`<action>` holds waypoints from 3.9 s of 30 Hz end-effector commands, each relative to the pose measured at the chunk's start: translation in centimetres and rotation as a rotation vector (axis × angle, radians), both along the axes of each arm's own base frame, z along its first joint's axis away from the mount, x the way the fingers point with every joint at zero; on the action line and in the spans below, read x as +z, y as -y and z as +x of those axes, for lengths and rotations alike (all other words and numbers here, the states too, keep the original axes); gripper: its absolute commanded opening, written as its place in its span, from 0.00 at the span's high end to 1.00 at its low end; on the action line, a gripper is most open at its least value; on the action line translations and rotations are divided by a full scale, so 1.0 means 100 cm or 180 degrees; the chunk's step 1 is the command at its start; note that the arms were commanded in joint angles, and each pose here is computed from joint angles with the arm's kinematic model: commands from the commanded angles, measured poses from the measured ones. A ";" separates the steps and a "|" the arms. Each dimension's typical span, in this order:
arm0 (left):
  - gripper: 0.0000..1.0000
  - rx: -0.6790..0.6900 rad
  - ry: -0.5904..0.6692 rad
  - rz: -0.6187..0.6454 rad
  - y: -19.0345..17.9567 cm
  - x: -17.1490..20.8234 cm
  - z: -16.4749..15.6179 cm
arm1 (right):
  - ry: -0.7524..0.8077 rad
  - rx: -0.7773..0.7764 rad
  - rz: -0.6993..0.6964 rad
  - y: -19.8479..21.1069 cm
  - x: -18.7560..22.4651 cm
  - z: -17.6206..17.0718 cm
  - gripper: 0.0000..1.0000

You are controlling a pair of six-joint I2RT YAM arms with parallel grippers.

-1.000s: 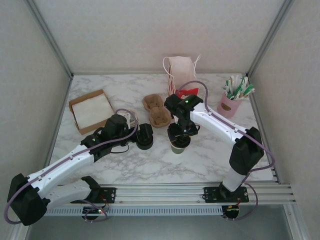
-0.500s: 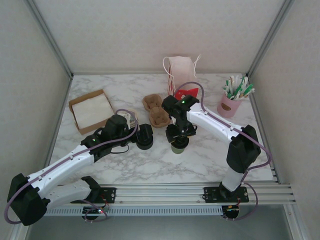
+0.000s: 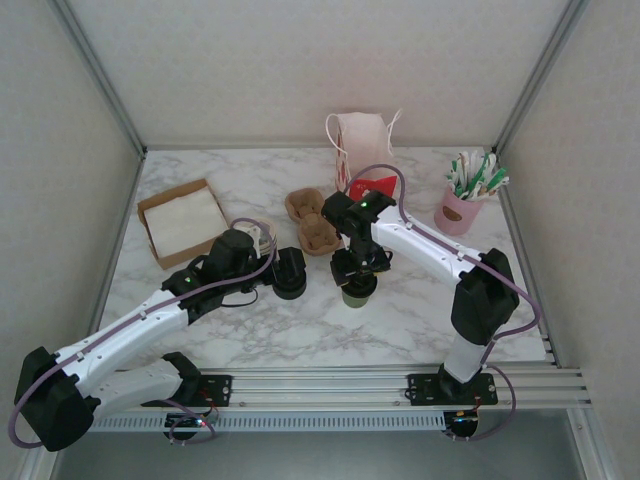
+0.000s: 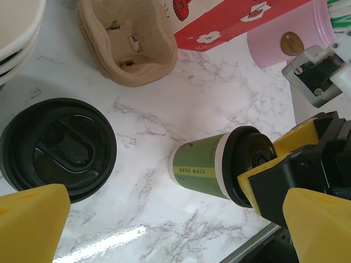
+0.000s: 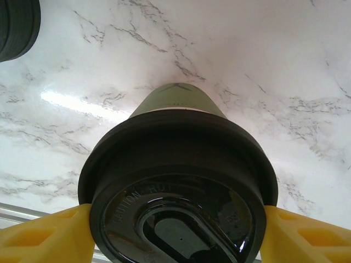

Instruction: Pack the takeout coffee

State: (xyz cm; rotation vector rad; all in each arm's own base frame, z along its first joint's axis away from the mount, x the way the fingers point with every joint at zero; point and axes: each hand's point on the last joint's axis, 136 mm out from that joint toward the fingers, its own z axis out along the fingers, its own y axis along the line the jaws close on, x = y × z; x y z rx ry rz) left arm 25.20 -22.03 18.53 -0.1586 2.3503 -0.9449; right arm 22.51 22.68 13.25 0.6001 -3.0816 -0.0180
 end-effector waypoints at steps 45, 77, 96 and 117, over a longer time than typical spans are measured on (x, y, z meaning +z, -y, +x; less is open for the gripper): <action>0.03 -0.0072 0.0059 -0.0029 0.004 0.012 -0.002 | 0.0272 0.0111 0.0218 -0.012 0.036 -0.004 0.12; 0.78 -0.0751 -0.0034 0.0162 0.105 -0.004 0.032 | 0.0347 -0.1172 0.1456 0.057 -0.007 -0.015 0.83; 0.79 -0.0828 -0.0229 0.0203 0.111 -0.035 0.026 | 0.0319 -0.1203 0.1502 0.044 -0.021 0.019 0.86; 0.82 -0.0700 -0.0193 0.0033 0.095 -0.014 0.014 | 0.0712 -0.1424 0.1734 0.060 0.010 0.032 1.00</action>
